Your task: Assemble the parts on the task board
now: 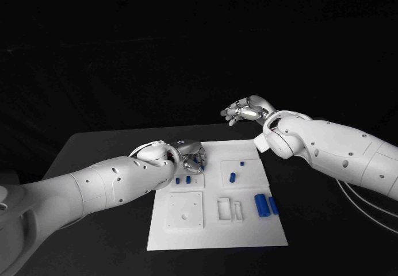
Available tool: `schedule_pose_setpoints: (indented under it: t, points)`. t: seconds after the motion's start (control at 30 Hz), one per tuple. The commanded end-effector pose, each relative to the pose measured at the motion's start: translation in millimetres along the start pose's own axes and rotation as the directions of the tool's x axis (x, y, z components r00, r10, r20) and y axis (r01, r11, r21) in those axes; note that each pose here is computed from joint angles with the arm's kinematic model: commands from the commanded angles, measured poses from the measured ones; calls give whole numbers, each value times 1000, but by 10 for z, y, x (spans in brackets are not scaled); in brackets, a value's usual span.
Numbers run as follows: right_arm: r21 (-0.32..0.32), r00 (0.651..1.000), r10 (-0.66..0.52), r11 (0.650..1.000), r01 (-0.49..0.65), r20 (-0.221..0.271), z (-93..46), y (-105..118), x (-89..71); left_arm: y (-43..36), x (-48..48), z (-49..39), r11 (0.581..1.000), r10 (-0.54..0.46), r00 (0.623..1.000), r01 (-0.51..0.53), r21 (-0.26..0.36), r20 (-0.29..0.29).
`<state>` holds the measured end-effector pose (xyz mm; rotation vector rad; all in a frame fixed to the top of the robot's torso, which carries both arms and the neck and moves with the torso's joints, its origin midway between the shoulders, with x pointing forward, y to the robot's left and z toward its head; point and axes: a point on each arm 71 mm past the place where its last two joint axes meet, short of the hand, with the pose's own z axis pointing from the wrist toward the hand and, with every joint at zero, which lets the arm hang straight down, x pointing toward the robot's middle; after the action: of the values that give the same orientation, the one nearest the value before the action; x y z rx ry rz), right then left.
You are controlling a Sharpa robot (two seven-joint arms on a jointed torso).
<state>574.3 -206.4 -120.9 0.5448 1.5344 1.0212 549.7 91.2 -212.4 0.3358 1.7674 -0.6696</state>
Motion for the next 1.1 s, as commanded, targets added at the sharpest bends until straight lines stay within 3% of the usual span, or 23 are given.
schedule_pose_setpoints:
  t: [0.03,0.47,0.8,1.1]
  points:
    - [-7,1000,3,1000,-3,-9,1,10,10,-8,101,2,1000,1,997,-1,-3,-76]
    - [-8,1000,3,1000,-3,-9,0,12,10,-31,160,9,1000,0,996,1,4,-89]
    - [-9,1000,3,1000,-3,-8,0,14,11,-17,120,-29,999,-39,999,39,20,-17]
    - [-10,1000,3,1000,-3,-9,0,15,13,5,74,-76,989,-145,988,144,27,54]
